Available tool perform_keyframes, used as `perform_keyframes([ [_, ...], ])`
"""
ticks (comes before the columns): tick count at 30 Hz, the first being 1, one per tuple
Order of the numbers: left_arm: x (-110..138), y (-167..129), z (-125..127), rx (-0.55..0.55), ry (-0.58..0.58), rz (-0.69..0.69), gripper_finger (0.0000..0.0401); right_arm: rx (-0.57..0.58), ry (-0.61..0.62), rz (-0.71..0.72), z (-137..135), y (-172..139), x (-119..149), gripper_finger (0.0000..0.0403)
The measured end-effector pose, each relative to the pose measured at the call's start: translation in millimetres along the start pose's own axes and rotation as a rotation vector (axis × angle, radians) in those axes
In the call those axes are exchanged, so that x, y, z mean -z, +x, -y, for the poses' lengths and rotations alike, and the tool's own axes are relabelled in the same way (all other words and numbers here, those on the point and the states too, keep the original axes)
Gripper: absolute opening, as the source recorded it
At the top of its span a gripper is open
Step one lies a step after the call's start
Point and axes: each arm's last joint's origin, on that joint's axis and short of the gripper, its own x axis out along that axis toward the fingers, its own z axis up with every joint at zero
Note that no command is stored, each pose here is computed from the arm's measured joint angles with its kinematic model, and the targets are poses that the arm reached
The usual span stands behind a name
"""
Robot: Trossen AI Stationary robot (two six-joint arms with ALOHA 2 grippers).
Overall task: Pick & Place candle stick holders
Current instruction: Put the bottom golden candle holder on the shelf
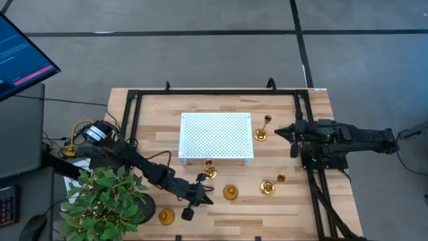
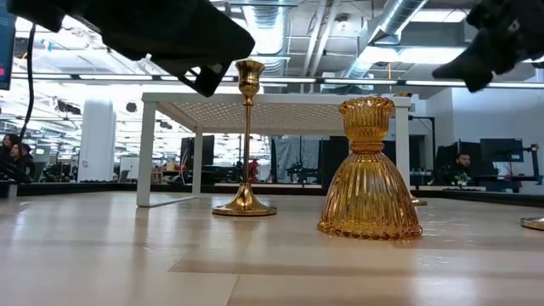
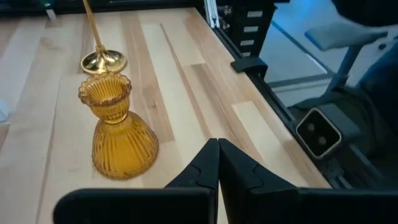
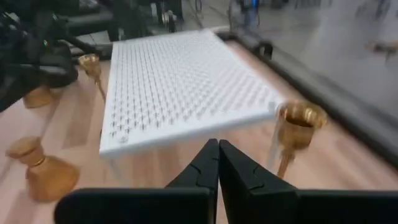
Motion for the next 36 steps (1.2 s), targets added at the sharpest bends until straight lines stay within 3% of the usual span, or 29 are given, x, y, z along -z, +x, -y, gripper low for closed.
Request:
perform_keyframes([
  [6,-2,-2,0,0.000,0.027,0.002,0.0005,-0.198,0.203,0.061,-10,-2,-9,0.0000],
  [12,-3,-4,0,0.000,0.035,0.000,0.0004,-0.189,0.290,-0.006,-13,-3,-2,0.0000],
  [17,-3,-4,-1,-0.003,0.034,-0.001,0.0006,-0.116,0.272,-0.053,-10,-11,-4,0.0000],
  [36,-3,-4,-1,-0.001,0.035,-0.003,0.0007,-0.201,0.228,-0.050,-16,-18,-10,0.0000],
])
